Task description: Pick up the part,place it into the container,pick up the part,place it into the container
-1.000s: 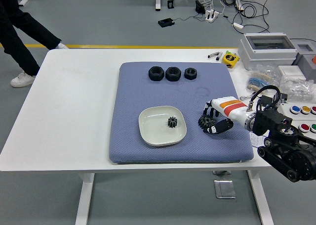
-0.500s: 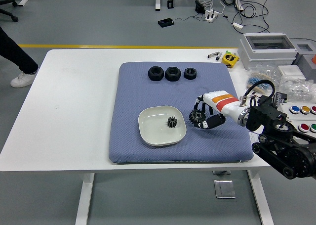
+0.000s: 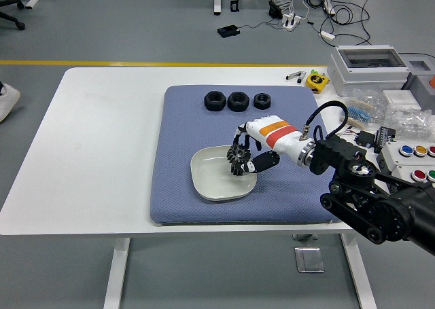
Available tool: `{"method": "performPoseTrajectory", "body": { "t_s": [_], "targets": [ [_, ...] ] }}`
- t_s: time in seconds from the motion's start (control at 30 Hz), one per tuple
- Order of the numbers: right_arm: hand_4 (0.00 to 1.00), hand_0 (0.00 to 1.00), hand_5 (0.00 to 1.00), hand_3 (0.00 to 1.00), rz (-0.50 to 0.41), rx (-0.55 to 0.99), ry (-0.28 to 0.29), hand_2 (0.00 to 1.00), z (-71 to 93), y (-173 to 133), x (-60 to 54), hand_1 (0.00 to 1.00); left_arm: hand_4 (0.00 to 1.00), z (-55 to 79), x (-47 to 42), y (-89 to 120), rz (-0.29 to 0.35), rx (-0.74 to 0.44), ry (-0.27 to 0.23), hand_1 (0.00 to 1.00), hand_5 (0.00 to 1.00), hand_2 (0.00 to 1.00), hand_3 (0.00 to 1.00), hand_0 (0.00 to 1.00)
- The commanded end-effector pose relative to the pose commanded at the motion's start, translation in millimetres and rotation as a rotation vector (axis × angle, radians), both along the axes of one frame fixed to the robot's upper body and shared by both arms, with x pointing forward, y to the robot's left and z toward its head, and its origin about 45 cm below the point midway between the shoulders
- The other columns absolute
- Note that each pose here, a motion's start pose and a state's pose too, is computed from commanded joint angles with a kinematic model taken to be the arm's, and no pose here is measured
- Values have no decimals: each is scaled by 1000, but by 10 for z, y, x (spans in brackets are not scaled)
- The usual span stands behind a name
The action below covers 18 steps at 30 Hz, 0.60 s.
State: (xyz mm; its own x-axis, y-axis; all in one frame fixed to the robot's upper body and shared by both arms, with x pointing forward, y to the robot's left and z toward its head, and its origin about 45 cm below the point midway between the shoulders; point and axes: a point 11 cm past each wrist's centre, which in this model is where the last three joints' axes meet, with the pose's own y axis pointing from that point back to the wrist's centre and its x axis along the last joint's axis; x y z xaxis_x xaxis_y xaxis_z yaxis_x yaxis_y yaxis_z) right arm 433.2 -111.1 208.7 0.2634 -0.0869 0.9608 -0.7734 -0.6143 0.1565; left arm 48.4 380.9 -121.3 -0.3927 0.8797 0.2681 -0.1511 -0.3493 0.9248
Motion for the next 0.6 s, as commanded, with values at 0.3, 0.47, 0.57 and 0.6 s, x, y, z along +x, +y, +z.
{"method": "performPoseTrajectory", "body": {
  "t_s": [0.3,0.47,0.57,0.6],
  "targets": [
    [998,152,438,604,17,-96,60,471,-218,196,-99,350,593,6,28,7,2,1,-6,667,583,694,577,730],
    [998,152,438,604,25,-111,62,471,-248,228,-110,350,593,7,36,9,3,2,-8,667,583,694,577,730],
    [998,184,485,782,30,-86,47,608,-199,248,-96,374,594,8,38,11,3,2,-9,668,585,693,577,729],
    [998,184,485,782,32,-81,43,608,-187,252,-93,374,594,8,38,11,3,2,-9,668,585,693,577,729]
  ]
}}
